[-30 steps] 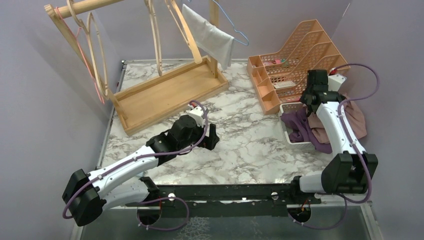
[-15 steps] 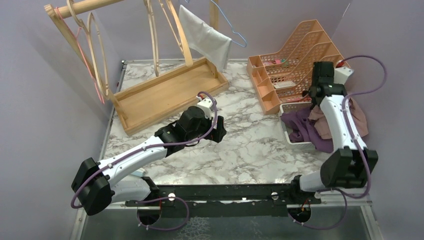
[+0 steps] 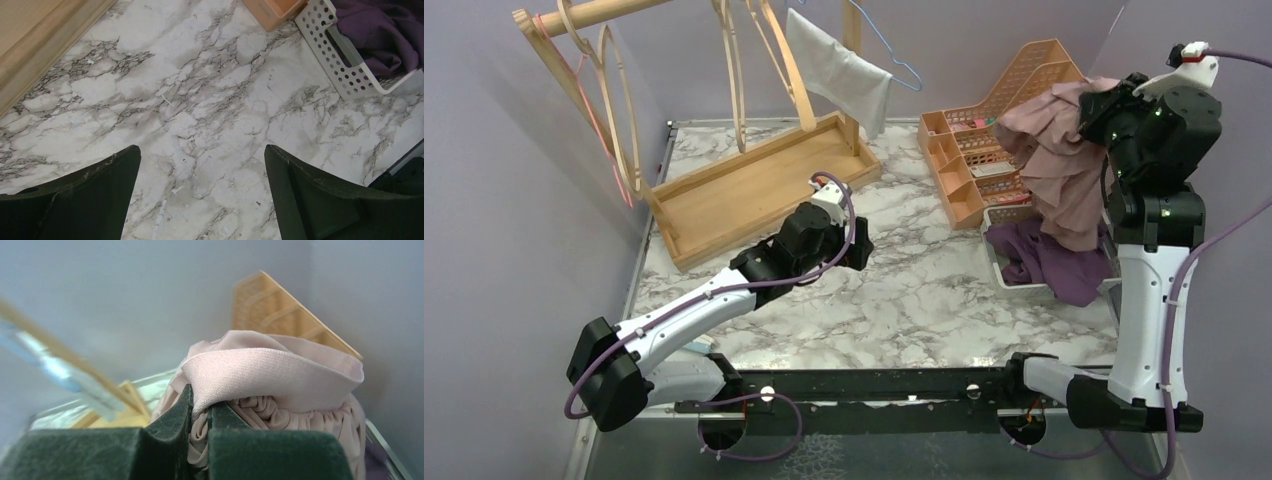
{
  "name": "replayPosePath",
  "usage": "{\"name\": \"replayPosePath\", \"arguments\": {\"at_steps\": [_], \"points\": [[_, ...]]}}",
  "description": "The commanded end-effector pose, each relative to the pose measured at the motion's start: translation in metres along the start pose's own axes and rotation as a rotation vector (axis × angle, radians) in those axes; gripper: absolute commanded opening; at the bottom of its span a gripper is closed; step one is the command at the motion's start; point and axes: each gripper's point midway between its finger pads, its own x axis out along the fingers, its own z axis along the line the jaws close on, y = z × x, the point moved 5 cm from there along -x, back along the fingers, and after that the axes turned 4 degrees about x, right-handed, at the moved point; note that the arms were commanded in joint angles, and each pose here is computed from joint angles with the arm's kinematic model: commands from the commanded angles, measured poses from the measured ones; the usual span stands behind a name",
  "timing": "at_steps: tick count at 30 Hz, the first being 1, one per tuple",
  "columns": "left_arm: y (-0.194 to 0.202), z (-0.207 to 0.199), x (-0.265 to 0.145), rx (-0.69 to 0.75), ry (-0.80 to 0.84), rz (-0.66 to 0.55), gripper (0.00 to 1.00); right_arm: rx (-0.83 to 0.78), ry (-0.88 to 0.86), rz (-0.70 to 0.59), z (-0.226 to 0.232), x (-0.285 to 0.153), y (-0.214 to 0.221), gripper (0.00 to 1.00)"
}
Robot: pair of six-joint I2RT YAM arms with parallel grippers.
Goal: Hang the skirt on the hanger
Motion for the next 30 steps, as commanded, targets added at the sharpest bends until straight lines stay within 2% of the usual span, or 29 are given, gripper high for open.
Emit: {"name": "replayPosePath", "arguments": {"at_steps": [1,4,6,9,12,17,23,27,28,30], "points": [[-0.019,0.007,-0.003,-0.05,-0.06,-0.061,0.96,-0.072,-0.464,-0.094,0.065,-0.034,-0.047,0.01],[-0.022,0.014,-0.005,-0.073,-0.101,-0.064,0.96,-0.095,-0.651,-0.093,0.087,-0.055,-0.055,0.01],[-0.024,0.02,-0.008,-0.088,-0.134,-0.073,0.96,-0.103,-0.774,-0.049,0.097,-0.064,-0.045,0.01],[-0.027,0.03,-0.014,-0.119,-0.184,-0.097,0.96,-0.073,-0.939,0.078,0.103,-0.071,-0.01,0.01],[-0.028,0.04,-0.021,-0.142,-0.215,-0.122,0.96,0.013,-1.03,0.261,0.096,-0.073,0.048,0.01],[-0.022,0.045,-0.029,-0.167,-0.206,-0.146,0.98,0.192,-1.026,0.686,0.086,-0.073,0.179,0.01],[-0.005,0.045,-0.029,-0.169,-0.15,-0.129,0.99,0.092,-0.861,1.075,0.102,-0.121,0.335,0.01],[0.007,0.055,-0.026,-0.231,-0.168,-0.074,0.99,0.054,-0.86,1.217,0.107,-0.153,0.392,0.02],[0.009,0.058,-0.024,-0.245,-0.165,-0.055,0.99,0.049,-0.838,1.242,0.106,-0.155,0.399,0.09],[0.014,0.061,-0.021,-0.276,-0.144,-0.023,0.97,0.025,-0.772,1.24,0.104,-0.151,0.403,0.43]]}}
